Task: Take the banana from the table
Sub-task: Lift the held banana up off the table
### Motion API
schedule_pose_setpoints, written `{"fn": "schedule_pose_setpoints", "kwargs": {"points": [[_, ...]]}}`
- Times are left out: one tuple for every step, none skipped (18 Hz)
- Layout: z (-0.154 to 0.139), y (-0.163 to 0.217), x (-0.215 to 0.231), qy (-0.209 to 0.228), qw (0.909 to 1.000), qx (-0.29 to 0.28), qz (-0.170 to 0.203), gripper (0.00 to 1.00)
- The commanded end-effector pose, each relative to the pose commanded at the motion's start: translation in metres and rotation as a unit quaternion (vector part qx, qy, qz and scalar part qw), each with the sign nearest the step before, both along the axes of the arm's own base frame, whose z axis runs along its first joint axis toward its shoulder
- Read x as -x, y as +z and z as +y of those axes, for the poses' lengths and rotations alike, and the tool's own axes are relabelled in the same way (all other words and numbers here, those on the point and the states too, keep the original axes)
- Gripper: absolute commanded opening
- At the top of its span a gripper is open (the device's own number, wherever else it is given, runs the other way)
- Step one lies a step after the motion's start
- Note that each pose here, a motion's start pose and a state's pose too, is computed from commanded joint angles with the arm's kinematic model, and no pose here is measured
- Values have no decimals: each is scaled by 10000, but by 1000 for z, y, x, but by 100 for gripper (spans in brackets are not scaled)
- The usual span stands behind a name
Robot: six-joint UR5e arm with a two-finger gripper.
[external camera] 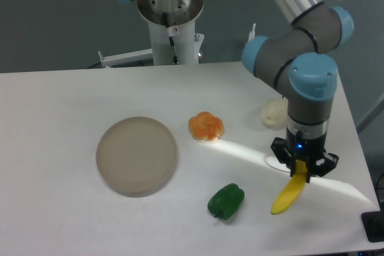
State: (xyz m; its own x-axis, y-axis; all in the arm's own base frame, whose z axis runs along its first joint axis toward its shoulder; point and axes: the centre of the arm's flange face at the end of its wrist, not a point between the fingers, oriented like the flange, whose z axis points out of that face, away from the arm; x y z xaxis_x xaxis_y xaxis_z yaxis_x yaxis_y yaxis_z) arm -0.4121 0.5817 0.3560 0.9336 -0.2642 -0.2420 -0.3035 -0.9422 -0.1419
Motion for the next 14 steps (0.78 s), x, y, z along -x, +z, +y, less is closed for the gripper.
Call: {"fn": "schedule_pose_setpoints", "kwargs": {"points": [[-1, 0, -1, -3, 10000, 33, -11, 29], [-2, 2, -1, 7, 10000, 60, 14, 29], [-4, 4, 0, 16, 9999, 111, 84, 29], [-4, 4, 0, -1, 9999, 132, 94, 29], [-4, 3, 0, -9, 9999, 133, 95, 29], [-4, 3, 0, -5, 9998, 149, 100, 29], [-4, 3, 1, -3, 9998, 149, 110, 29], [-4, 3, 0, -3, 9998, 155, 105, 29], [-4, 3, 0, -2, 9998, 149, 110, 29], [-5, 0, 0, -3, 9998, 155, 105, 29], [-5, -2, -1, 5, 9998, 158, 98, 29], [-5, -1, 0, -3, 9998, 165, 94, 29], [-5, -1, 0, -3, 9998, 160, 99, 29], [-5, -1, 0, -3, 9998, 160, 99, 29]]}}
